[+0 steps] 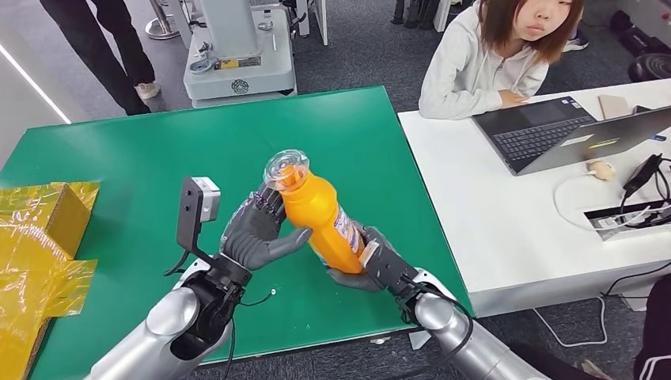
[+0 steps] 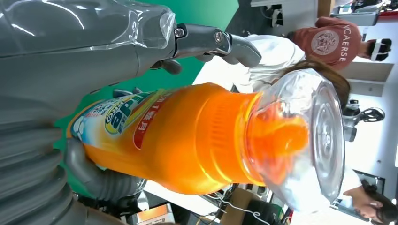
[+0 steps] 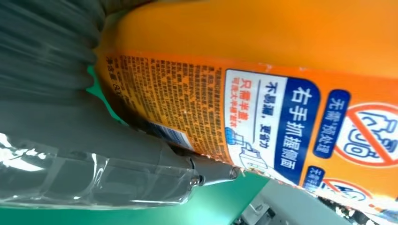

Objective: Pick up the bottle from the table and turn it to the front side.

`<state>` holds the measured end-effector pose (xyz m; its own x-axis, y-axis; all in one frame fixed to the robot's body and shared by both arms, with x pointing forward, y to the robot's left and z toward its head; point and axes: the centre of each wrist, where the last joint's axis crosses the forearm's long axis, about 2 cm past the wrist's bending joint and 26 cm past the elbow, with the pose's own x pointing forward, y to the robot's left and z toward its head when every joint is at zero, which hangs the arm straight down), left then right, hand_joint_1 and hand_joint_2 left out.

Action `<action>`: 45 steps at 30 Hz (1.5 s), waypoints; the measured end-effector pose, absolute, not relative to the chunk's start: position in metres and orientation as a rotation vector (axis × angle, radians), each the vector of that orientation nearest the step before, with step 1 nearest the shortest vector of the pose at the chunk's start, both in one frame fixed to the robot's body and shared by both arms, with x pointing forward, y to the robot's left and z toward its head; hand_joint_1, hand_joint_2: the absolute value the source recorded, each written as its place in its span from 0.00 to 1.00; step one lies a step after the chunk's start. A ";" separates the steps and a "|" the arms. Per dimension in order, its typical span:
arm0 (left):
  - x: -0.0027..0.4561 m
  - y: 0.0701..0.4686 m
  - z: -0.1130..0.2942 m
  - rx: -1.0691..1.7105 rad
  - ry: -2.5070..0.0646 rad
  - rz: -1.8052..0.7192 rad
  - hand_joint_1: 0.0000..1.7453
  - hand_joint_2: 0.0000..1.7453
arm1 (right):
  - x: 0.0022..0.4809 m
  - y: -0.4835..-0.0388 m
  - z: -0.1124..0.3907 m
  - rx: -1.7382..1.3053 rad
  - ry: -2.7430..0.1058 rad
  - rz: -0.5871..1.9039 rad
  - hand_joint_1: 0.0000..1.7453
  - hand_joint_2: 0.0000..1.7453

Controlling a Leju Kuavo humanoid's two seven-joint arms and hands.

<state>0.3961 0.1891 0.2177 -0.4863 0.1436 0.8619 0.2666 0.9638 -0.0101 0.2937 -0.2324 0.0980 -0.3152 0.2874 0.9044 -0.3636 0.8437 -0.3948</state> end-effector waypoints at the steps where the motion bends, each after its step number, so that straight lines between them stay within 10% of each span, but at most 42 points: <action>1: 0.396 0.189 0.217 -0.282 -2.089 -0.151 0.00 1.00 | 0.292 -0.232 0.098 0.060 -1.776 0.648 1.00 1.00; 33: 0.404 0.184 0.214 -0.116 -2.110 -0.249 0.00 1.00 | 0.314 -0.210 0.112 0.164 -1.778 0.728 1.00 1.00; 37: 0.404 0.184 0.213 -0.139 -2.091 -0.242 0.99 1.00 | 0.322 -0.207 0.112 0.179 -1.770 0.734 1.00 1.00; 45: 0.406 0.188 0.212 -0.174 -2.068 -0.210 1.00 1.00 | 0.333 -0.205 0.110 0.194 -1.754 0.733 1.00 1.00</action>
<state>0.4062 0.1885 0.2120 -0.4824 0.0359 0.8752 0.2111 0.9745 0.0764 0.3332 -0.2051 0.1100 -0.3201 0.2372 0.9172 -0.4856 0.7902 -0.3738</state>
